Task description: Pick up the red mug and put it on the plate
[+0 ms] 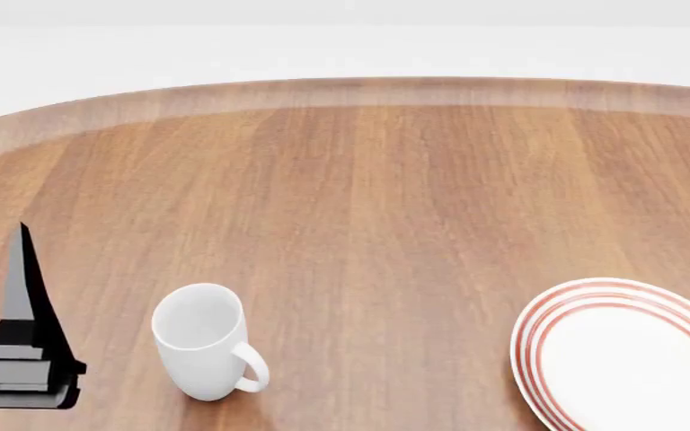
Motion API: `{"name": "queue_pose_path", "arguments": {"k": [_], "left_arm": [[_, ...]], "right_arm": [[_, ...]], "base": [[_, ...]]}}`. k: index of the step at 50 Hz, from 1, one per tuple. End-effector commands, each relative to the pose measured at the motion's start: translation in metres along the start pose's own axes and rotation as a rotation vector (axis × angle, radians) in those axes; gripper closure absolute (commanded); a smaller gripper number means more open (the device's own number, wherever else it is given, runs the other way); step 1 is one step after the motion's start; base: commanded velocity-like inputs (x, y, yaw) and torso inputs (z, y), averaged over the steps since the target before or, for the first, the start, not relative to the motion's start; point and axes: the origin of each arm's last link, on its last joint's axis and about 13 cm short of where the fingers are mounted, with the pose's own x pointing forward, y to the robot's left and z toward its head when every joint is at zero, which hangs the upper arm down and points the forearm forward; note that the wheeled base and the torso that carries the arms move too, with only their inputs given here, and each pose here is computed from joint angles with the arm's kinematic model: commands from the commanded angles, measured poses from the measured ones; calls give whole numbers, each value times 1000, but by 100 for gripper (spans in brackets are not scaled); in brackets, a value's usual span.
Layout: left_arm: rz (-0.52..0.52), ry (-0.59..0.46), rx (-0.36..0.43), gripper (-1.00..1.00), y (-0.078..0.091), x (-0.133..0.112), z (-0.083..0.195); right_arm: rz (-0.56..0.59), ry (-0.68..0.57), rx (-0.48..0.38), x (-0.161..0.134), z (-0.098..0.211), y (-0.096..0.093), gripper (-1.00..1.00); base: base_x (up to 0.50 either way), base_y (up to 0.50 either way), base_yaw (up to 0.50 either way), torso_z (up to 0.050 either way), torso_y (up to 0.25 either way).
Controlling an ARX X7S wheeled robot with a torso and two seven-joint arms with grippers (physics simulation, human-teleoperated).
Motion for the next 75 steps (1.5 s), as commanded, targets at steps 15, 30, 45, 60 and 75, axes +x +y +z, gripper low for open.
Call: {"name": "queue_pose_path", "arguments": {"k": [15,30,45,60,75], "left_arm": [[5,-12,-4,-100,0,-1,5],[6,-12,-10,-100,0,-3,5],[3,-18,-13,-100,0,-4,9],[5,-20,-16,-100,0,-5,10],[7,-17,-15,-100,-1,-5,10]], "right_arm": [[9,-169,-34,9,110,16,100],[-38,-168,-11,24,150,14,100],[-122,-129,-37,34,171,9,100],[-172,-100,-80,44,204,-1,100],[-266,-95,-94,57,226,-11,100]], "base": [[0,0,0,0,0],[0,0,0,0,1],[0,0,0,0,0],[0,0,0,0,0],[0,0,0,0,1]]}}
